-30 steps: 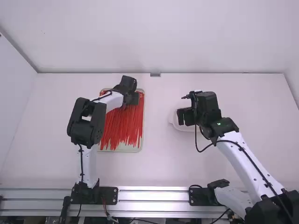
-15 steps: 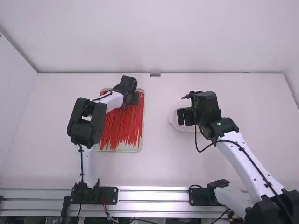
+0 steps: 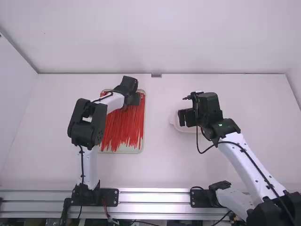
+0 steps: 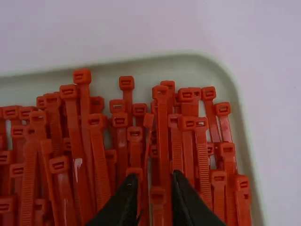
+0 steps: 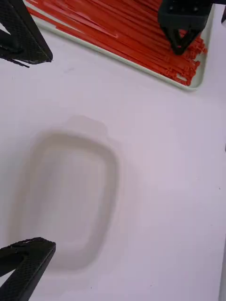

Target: Fasten the cable tie

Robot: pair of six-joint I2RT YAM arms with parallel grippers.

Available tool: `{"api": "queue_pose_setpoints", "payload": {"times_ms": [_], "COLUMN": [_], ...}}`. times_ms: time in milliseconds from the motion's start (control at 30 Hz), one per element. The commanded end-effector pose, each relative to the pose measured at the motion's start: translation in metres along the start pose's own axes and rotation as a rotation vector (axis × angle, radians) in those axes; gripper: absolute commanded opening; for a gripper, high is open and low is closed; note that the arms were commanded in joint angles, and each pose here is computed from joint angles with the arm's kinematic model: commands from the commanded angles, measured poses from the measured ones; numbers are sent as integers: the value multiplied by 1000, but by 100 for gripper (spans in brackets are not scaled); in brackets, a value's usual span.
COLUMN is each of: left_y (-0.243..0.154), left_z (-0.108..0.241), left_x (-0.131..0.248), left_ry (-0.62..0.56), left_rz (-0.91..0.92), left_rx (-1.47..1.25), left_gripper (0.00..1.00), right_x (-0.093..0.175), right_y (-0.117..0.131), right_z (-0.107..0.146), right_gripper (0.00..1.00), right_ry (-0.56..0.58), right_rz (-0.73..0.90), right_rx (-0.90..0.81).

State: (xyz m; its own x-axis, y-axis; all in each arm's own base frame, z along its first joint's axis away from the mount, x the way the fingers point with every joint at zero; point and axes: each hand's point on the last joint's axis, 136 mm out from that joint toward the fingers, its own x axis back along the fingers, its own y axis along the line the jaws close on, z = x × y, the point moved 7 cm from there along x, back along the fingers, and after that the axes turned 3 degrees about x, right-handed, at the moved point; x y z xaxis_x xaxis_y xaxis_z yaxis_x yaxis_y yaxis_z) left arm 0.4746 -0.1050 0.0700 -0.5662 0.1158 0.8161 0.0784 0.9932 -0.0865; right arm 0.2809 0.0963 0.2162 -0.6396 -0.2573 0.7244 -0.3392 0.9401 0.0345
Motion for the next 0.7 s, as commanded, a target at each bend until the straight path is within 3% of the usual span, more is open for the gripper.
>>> {"api": "queue_pose_setpoints", "payload": {"times_ms": [0, 667], "left_y": [-3, -2], "left_z": [7, 15], "left_x": [-6, -17], "left_ry": [20, 40], "left_rz": [-5, -7], "left_rx": [-16, -13], "left_gripper": [20, 21], "right_x": [3, 3], "right_y": [0, 0], "right_z": [1, 1], "right_gripper": [99, 98], "right_ry": [-8, -8], "right_rz": [1, 1], "right_rx": [1, 2]}}
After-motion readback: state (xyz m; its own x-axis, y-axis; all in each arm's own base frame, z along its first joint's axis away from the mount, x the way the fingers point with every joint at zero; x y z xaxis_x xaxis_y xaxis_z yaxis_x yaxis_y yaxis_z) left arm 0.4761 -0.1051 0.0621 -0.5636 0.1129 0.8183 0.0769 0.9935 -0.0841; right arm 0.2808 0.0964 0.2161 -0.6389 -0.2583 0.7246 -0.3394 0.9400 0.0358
